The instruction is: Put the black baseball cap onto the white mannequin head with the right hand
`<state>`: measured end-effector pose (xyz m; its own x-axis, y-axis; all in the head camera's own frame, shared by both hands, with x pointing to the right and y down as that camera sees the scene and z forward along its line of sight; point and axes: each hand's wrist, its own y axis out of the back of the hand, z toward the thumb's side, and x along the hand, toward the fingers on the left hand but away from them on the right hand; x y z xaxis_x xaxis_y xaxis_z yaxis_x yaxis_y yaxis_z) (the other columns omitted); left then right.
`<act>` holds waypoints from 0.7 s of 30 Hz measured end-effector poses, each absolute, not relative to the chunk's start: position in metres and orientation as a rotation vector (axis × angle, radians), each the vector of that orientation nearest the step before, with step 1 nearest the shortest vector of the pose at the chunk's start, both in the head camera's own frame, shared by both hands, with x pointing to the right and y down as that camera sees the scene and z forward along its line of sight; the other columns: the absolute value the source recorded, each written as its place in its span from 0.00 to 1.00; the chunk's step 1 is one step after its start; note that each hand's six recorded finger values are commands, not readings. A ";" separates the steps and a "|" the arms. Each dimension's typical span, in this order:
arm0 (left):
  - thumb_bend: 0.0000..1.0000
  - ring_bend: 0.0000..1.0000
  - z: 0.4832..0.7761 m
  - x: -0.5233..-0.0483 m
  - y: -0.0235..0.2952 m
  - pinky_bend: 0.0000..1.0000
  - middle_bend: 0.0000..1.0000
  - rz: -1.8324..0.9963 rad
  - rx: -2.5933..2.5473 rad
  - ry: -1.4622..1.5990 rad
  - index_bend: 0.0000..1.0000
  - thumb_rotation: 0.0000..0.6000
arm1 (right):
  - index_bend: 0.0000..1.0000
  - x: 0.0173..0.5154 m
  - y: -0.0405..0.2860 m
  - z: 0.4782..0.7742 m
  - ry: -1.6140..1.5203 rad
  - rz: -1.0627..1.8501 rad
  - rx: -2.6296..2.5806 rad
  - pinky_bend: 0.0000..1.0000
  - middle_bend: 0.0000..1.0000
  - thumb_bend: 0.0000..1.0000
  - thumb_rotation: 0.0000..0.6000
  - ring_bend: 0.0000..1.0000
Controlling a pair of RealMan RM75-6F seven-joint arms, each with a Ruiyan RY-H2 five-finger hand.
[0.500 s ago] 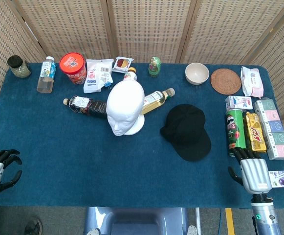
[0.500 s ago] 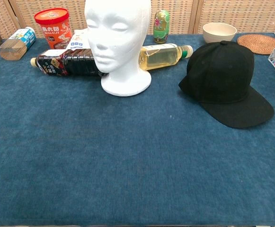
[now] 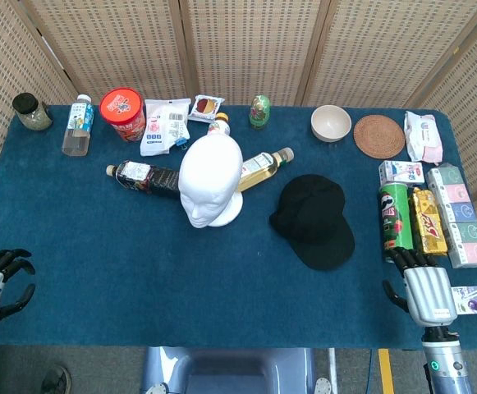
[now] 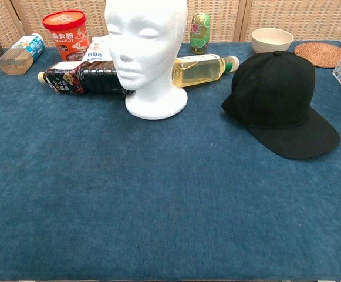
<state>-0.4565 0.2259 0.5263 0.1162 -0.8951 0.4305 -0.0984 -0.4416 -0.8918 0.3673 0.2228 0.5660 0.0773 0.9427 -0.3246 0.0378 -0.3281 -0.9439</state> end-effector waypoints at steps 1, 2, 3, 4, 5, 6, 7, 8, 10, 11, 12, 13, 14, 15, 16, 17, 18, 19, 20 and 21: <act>0.35 0.26 0.526 -0.457 0.225 0.33 0.31 -1.399 -1.672 0.981 0.46 1.00 | 0.33 0.367 0.223 0.566 -1.019 1.368 -1.524 0.36 0.36 0.31 1.00 0.35; 0.35 0.26 0.525 -0.457 0.225 0.33 0.31 -1.398 -1.669 0.982 0.46 1.00 | 0.33 0.367 0.223 0.566 -1.020 1.366 -1.526 0.36 0.36 0.31 1.00 0.35; 0.35 0.26 0.524 -0.457 0.224 0.33 0.31 -1.396 -1.666 0.984 0.46 1.00 | 0.33 0.366 0.223 0.566 -1.021 1.364 -1.528 0.36 0.36 0.31 1.00 0.35; 0.35 0.26 0.523 -0.458 0.224 0.33 0.31 -1.396 -1.663 0.986 0.45 1.00 | 0.33 0.366 0.223 0.566 -1.022 1.361 -1.532 0.36 0.36 0.31 1.00 0.35; 0.35 0.26 0.523 -0.458 0.224 0.33 0.31 -1.396 -1.661 0.986 0.46 1.00 | 0.33 0.365 0.223 0.567 -1.024 1.359 -1.536 0.36 0.36 0.31 1.00 0.35; 0.35 0.26 0.522 -0.458 0.223 0.33 0.31 -1.396 -1.659 0.987 0.45 1.00 | 0.33 0.365 0.222 0.567 -1.025 1.357 -1.539 0.36 0.36 0.31 1.00 0.35; 0.35 0.26 0.521 -0.458 0.223 0.33 0.31 -1.396 -1.658 0.989 0.45 1.00 | 0.33 0.364 0.222 0.567 -1.027 1.354 -1.544 0.36 0.36 0.31 1.00 0.35; 0.35 0.26 0.521 -0.459 0.223 0.33 0.31 -1.395 -1.658 0.990 0.45 1.00 | 0.33 0.364 0.222 0.567 -1.028 1.351 -1.548 0.37 0.36 0.31 1.00 0.35; 0.35 0.26 0.519 -0.459 0.222 0.33 0.31 -1.393 -1.656 0.992 0.45 1.00 | 0.33 0.361 0.221 0.568 -1.029 1.342 -1.561 0.37 0.36 0.31 1.00 0.35; 0.35 0.26 0.518 -0.459 0.221 0.33 0.31 -1.392 -1.654 0.992 0.46 1.00 | 0.33 0.360 0.221 0.569 -1.028 1.337 -1.567 0.38 0.36 0.31 1.00 0.36; 0.35 0.26 0.517 -0.459 0.221 0.33 0.31 -1.390 -1.651 0.992 0.46 1.00 | 0.33 0.359 0.220 0.569 -1.027 1.332 -1.573 0.38 0.36 0.31 1.00 0.36; 0.35 0.26 0.516 -0.459 0.220 0.33 0.31 -1.389 -1.649 0.992 0.46 1.00 | 0.33 0.357 0.220 0.570 -1.025 1.324 -1.581 0.38 0.37 0.31 1.00 0.37; 0.35 0.26 0.516 -0.459 0.219 0.33 0.31 -1.388 -1.647 0.993 0.46 1.00 | 0.33 0.355 0.219 0.571 -1.023 1.318 -1.588 0.39 0.38 0.31 1.00 0.38; 0.35 0.26 0.515 -0.459 0.218 0.33 0.31 -1.386 -1.645 0.994 0.45 1.00 | 0.33 0.353 0.219 0.572 -1.022 1.311 -1.595 0.40 0.38 0.31 1.00 0.39; 0.35 0.26 0.514 -0.459 0.218 0.33 0.31 -1.384 -1.643 0.994 0.45 1.00 | 0.34 0.350 0.219 0.573 -1.020 1.302 -1.604 0.40 0.39 0.31 1.00 0.39; 0.35 0.26 0.513 -0.459 0.217 0.33 0.31 -1.383 -1.640 0.995 0.46 1.00 | 0.35 0.348 0.218 0.574 -1.018 1.296 -1.611 0.41 0.40 0.31 1.00 0.40; 0.35 0.26 0.512 -0.459 0.216 0.33 0.31 -1.381 -1.637 0.996 0.46 1.00 | 0.36 0.346 0.218 0.575 -1.015 1.289 -1.619 0.43 0.41 0.31 1.00 0.42; 0.35 0.26 0.511 -0.459 0.215 0.33 0.31 -1.380 -1.634 0.995 0.46 1.00 | 0.37 0.343 0.217 0.577 -1.011 1.278 -1.630 0.44 0.43 0.31 1.00 0.43; 0.35 0.26 0.510 -0.459 0.214 0.33 0.31 -1.378 -1.632 0.996 0.45 1.00 | 0.38 0.340 0.216 0.579 -1.007 1.270 -1.637 0.45 0.45 0.31 1.00 0.45; 0.35 0.26 0.509 -0.459 0.213 0.33 0.31 -1.376 -1.629 0.996 0.45 1.00 | 0.40 0.338 0.216 0.580 -1.004 1.262 -1.645 0.47 0.48 0.31 1.00 0.48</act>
<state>-0.4593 0.2130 0.5089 0.1117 -0.9141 0.3898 -0.0847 -0.3996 -0.9128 0.3380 0.2156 0.5803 0.1817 0.9267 -0.3289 0.1120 -0.3518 -0.9294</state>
